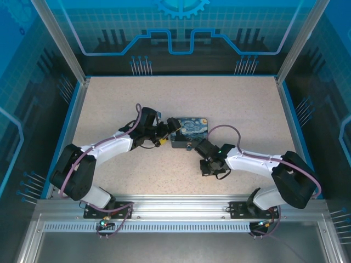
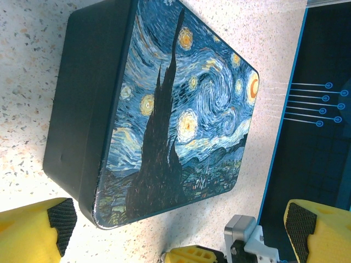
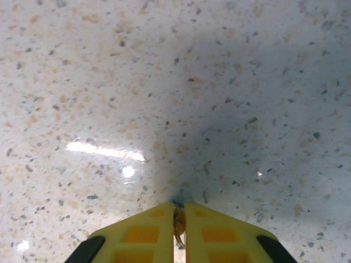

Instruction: Unlock the padlock with the key

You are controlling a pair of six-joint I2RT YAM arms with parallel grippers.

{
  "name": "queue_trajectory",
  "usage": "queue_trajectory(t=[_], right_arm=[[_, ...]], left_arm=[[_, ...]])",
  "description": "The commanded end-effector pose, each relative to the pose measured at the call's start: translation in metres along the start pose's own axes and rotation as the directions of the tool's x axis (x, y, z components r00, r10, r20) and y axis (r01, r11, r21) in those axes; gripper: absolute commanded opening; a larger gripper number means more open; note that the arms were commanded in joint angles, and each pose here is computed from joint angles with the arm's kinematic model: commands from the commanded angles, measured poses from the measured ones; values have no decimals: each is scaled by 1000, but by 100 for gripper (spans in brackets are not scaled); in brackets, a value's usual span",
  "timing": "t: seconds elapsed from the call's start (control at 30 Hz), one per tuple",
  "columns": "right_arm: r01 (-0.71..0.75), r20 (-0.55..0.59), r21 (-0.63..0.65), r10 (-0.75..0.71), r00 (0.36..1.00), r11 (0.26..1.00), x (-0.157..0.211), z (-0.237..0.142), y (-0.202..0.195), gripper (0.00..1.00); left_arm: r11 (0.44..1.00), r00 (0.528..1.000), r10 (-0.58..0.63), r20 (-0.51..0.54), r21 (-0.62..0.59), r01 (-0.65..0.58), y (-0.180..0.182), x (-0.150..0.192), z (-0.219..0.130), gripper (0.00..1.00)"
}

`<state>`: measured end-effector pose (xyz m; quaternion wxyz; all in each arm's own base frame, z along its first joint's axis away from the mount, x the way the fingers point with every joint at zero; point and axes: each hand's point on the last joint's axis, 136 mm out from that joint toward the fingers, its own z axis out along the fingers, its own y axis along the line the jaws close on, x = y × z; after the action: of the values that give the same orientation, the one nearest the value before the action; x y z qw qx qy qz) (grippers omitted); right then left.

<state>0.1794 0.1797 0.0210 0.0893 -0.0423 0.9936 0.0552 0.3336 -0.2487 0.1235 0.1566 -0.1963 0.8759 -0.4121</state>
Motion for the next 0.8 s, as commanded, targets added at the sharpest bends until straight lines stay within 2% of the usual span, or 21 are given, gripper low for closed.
queue_trajectory(t=[0.0,0.27,0.3,0.33,0.4,0.43,0.77], right_arm=[[2,-22,3,-1,1000,1000,13,-7,-5,8],[-31,19,-56,32,999,998,14,-24,-5,3],[-28,18,-62,30,999,998,15,-23,-5,6],[-29,17,-65,30,999,997,16,-23,-5,16],[-36,14,-50,37,999,998,18,-21,-9,46],[-38,13,-43,38,999,998,18,-20,-11,54],[-46,-5,-49,46,999,998,21,-13,-9,56]], left_arm=[[1000,1000,10,11,-4,-10,0,-2,-4,99],[1000,1000,11,11,-1,-11,-1,-2,-3,99],[1000,1000,13,11,-2,-13,-1,-2,-3,99],[1000,1000,15,11,-1,-15,-1,-2,-3,99],[1000,1000,13,10,-1,-13,-1,-3,-3,99],[1000,1000,14,12,-1,-14,-1,-3,-3,99],[1000,1000,14,13,3,-14,-4,-4,-2,99]])
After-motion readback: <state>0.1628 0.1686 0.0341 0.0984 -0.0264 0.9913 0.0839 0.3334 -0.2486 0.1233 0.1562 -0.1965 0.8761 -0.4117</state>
